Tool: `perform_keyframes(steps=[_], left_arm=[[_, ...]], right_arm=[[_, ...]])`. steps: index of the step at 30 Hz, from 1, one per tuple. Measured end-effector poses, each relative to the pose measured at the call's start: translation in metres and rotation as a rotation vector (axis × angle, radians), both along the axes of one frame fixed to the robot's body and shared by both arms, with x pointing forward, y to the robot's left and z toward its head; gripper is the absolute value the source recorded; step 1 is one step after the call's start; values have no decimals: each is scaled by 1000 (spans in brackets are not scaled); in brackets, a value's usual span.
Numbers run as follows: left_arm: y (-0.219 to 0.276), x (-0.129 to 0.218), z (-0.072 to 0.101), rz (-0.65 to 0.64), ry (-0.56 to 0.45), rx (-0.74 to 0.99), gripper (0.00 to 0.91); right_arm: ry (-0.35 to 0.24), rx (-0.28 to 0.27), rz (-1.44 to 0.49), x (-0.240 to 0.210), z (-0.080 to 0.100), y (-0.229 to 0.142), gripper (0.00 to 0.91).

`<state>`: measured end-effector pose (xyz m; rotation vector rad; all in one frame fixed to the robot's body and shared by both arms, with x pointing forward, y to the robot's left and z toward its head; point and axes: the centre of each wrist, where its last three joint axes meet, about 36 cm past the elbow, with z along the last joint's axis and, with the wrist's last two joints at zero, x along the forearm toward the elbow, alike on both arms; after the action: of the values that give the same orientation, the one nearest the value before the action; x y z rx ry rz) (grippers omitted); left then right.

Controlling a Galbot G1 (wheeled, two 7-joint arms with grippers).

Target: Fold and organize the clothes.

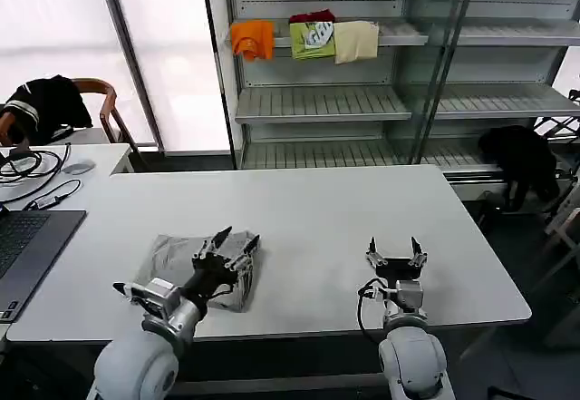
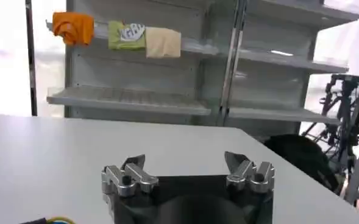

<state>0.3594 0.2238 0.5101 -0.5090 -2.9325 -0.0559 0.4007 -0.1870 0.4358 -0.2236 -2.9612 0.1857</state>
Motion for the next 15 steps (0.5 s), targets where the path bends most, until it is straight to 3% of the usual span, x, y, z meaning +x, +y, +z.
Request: perform_keyframes(steps=[4, 15], left_arm=[[33, 9, -9, 77, 5, 26, 907], [140, 31, -67, 247, 145, 62, 907]], right_arm=[[2, -4, -1, 0, -1, -2, 907], [8, -10, 7, 2, -3, 1, 907]])
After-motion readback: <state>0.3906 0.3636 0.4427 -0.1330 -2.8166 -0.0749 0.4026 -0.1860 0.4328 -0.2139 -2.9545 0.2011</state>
